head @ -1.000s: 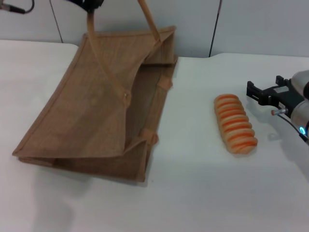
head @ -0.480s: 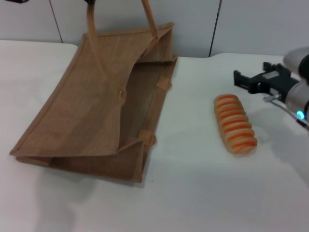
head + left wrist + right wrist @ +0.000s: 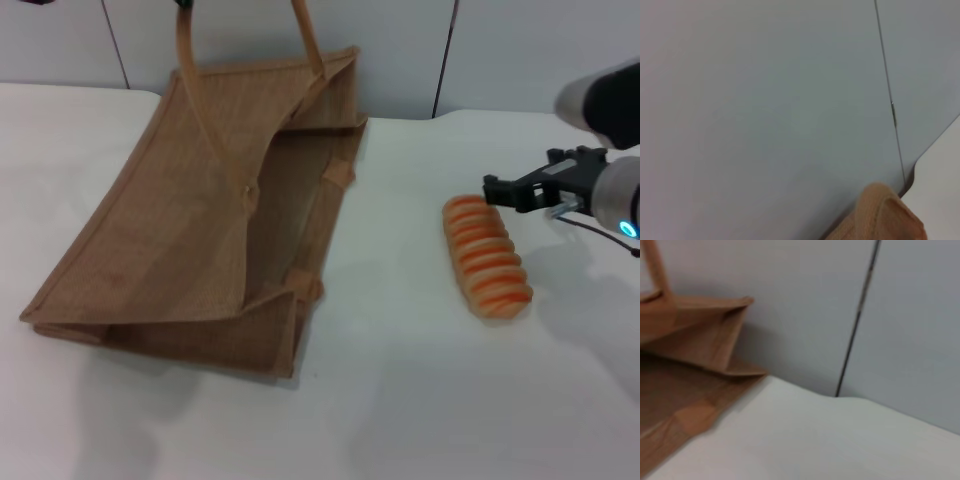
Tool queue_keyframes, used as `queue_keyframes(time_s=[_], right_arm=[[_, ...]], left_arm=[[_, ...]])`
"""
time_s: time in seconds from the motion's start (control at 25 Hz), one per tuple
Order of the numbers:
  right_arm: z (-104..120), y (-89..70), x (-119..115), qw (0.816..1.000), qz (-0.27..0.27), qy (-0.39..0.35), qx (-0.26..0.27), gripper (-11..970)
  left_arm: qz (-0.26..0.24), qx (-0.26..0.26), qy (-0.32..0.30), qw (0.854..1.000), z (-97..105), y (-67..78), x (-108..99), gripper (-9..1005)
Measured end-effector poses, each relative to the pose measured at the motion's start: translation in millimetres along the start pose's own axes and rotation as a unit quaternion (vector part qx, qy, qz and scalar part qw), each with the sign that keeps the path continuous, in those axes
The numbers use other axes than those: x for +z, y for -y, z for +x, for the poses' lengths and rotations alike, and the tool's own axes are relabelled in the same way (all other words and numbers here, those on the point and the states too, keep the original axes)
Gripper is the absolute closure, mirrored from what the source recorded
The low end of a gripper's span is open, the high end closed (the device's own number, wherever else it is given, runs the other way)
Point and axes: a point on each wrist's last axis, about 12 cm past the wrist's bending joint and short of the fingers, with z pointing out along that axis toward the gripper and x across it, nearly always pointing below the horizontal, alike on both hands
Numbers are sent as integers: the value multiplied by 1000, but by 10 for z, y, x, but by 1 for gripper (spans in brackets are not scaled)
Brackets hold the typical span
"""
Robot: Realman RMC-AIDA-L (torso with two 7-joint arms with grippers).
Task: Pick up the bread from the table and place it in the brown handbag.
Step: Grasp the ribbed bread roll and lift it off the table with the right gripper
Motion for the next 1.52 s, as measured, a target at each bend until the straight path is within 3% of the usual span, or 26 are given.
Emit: queue_keyframes(time_s=[0.44,1.52], right_arm=[[-47,-219,-96,997,-63,-45,-6,81],[113,-205,101,986,-81,-146,7,111]], left_arm=[[-3,19,9,1000,-102,51,-26,874],[12,39,6,999,-176,173,38,875]])
